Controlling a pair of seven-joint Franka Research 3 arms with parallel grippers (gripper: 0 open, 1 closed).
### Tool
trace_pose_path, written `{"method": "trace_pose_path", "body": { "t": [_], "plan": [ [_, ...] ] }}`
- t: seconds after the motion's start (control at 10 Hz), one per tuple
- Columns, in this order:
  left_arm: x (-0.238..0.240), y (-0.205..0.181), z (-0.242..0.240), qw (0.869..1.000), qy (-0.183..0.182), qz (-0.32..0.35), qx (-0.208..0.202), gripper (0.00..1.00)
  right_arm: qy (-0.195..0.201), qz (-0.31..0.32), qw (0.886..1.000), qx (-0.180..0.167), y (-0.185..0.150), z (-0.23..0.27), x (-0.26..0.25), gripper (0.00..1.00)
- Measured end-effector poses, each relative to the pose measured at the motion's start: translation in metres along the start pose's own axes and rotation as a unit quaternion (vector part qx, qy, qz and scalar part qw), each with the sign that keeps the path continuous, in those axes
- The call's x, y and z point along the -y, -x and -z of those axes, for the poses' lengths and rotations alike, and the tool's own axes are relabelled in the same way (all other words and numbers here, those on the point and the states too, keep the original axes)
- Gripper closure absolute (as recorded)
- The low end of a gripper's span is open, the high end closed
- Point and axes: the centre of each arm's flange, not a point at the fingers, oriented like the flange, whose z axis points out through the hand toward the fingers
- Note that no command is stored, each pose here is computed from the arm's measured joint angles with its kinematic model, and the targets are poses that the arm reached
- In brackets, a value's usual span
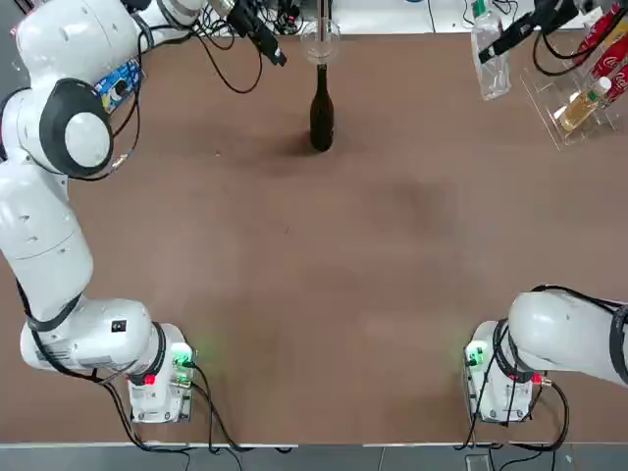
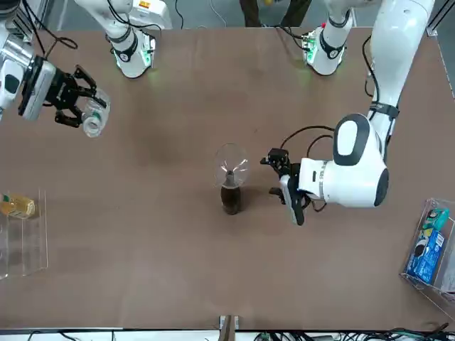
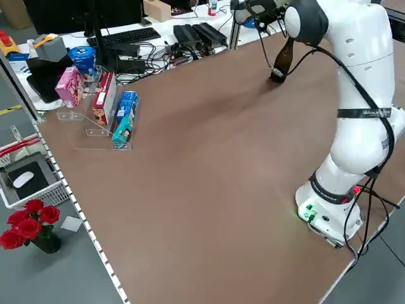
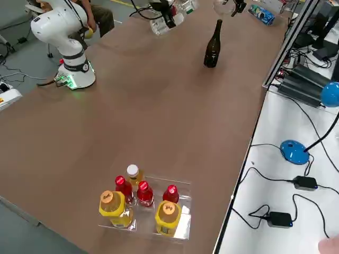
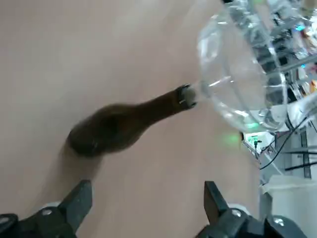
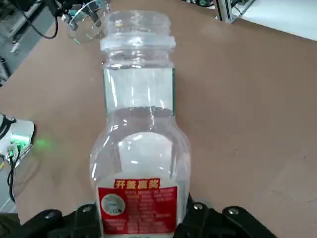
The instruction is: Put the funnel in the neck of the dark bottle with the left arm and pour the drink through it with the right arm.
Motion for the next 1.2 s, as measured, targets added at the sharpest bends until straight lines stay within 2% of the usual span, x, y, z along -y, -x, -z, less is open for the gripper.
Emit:
{"method": "trace_pose_path", "body": {
  "t": [0.2,0.3,0.5,0.6,1.2],
  "plan": [
    [-0.001,-0.005,-0.018,0.995,0.031,-0.093,-0.025,0.00,0.016,-0.018,1.000,0.010,-0.010,-0.009,0.015,0.47],
    [0.000,-0.006,-0.025,0.988,0.042,-0.141,-0.043,0.00,0.022,-0.037,0.999,0.019,-0.013,-0.014,0.020,0.47],
    [-0.006,-0.017,-0.042,0.959,0.039,-0.268,-0.079,0.00,0.038,-0.076,0.996,0.036,-0.022,-0.024,0.046,0.47],
    [-0.013,-0.023,-0.052,0.946,0.042,-0.307,-0.095,0.00,0.045,-0.090,0.994,0.044,-0.028,-0.032,0.064,0.47],
    [-0.004,-0.021,-0.070,0.906,0.060,-0.386,-0.160,0.00,0.101,-0.146,0.981,0.075,-0.059,-0.078,0.156,0.47]
  ]
}}
